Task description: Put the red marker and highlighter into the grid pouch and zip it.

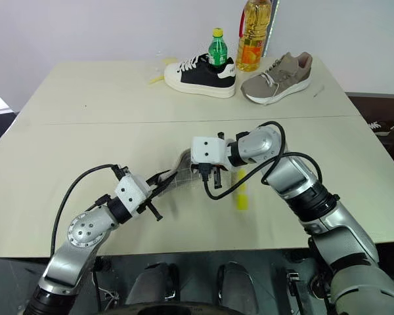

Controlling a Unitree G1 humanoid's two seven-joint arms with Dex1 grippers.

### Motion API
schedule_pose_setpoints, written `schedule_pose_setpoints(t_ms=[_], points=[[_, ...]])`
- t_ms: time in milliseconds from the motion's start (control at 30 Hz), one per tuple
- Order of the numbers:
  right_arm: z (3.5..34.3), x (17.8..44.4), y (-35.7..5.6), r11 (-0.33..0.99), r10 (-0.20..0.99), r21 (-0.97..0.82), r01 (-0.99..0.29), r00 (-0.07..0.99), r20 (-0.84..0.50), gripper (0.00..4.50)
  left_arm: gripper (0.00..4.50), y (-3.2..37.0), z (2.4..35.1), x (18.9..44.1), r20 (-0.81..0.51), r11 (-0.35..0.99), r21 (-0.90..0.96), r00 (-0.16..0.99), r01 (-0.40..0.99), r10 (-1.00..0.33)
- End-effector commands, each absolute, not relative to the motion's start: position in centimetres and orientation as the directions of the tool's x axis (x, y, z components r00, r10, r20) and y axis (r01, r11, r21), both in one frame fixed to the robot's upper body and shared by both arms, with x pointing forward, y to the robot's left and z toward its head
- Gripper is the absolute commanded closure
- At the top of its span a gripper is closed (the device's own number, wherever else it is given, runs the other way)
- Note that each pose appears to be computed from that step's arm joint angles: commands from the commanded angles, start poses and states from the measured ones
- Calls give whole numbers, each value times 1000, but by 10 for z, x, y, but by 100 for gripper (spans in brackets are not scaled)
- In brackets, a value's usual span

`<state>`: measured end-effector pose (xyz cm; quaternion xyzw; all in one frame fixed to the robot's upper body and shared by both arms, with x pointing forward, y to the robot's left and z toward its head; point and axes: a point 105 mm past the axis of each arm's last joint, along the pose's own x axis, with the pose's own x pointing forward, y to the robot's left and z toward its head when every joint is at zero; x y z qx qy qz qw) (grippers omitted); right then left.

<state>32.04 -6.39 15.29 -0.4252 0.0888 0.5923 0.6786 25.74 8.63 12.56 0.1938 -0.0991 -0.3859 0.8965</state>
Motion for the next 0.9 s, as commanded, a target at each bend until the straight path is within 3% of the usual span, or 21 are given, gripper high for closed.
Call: schedule_pose_setpoints(t_ms=[33,667,900], points=[[160,324,-74,-71,715,-493,-867,300,-631,447,450,83,128,258,8,588,444,653,676,-757],[177,289,-19,-294,798,-527,-797,98,-594,447,450,73,131,256,4,561,457,629,690,-777],[173,292,-23,-279,793,-535,-797,122,-597,447,450,83,134,255,19,605,447,669,659,-743]])
